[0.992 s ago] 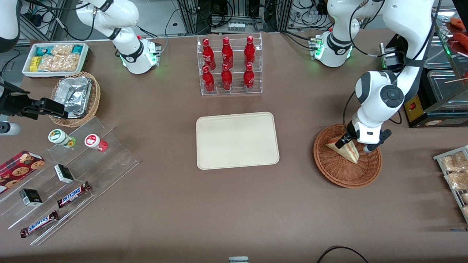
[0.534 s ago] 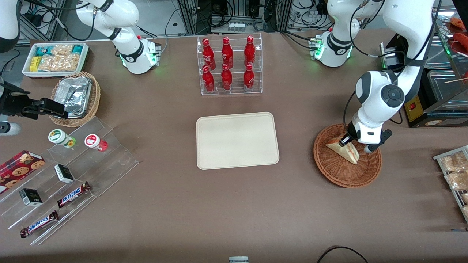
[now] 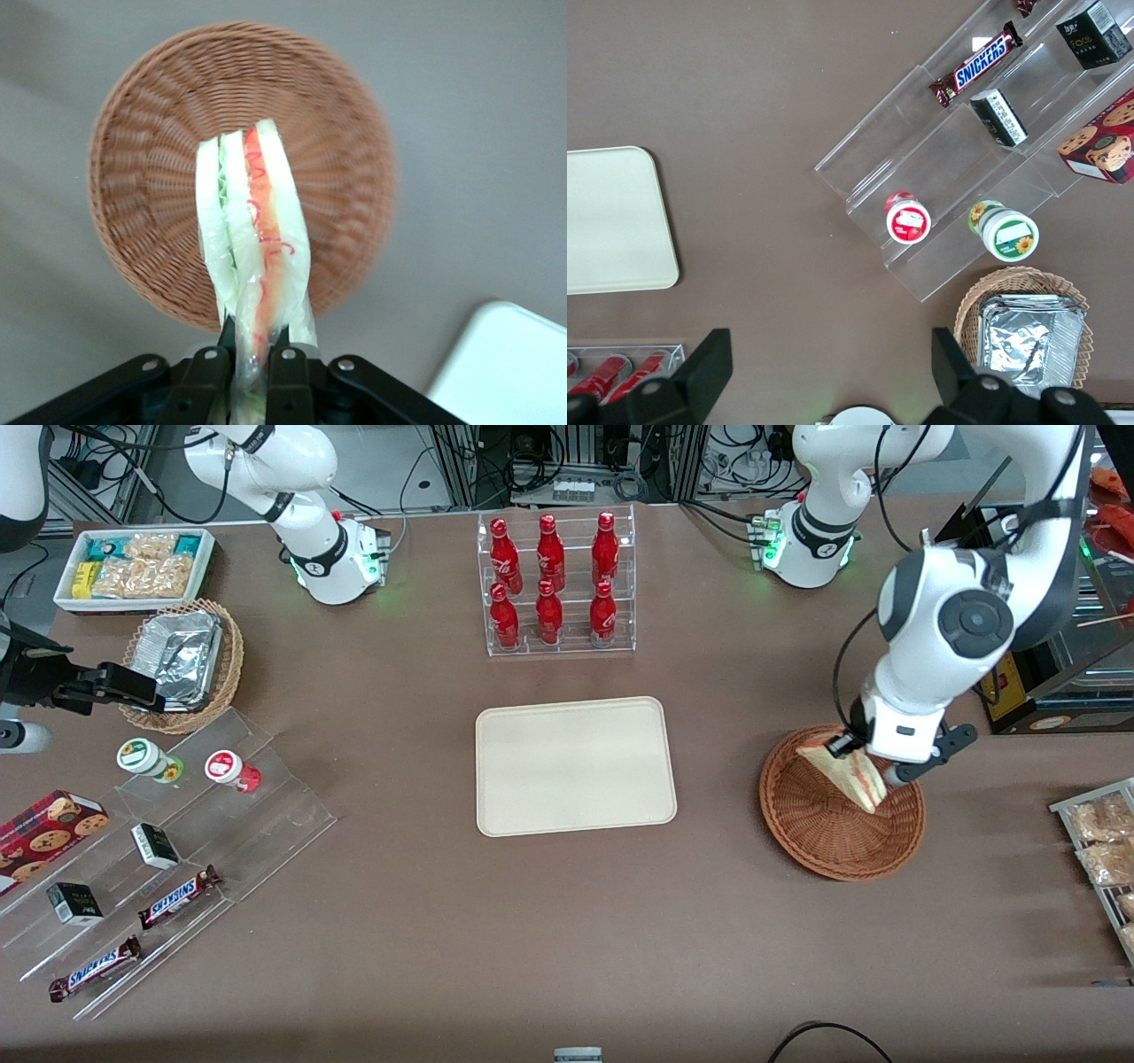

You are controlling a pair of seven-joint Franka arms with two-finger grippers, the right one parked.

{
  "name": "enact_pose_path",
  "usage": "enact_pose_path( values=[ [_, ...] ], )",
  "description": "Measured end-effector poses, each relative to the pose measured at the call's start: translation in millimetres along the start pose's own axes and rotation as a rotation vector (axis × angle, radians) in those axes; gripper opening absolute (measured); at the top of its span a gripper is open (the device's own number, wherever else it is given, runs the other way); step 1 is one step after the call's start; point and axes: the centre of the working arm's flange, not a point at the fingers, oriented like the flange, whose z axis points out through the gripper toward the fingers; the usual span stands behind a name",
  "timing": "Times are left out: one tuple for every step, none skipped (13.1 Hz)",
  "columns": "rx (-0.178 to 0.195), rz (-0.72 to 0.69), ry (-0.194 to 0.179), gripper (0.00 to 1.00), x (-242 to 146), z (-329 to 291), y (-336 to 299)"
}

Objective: Place sandwich from basket to tray
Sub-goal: 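Lift the sandwich and carry it with the left gripper over the tray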

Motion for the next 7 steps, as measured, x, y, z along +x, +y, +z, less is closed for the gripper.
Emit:
enact_pose_path(
  values=[
    [-0.011,0.045,0.011,0.15,-14,-15,23],
    [-0.023,0.089,0.020,0.15,-29,-25,44],
    [-0.034,0.137,0.023,0.15,-47,-30,65],
    [-0.043,0.183,0.020,0.15,-64,-31,85],
    [-0.053,0.229,0.010,0.15,-82,-30,105],
    [-0.064,0.273,-0.004,0.15,-98,-27,125],
    [-0.072,0.316,-0.021,0.15,-113,-22,144]
  ],
)
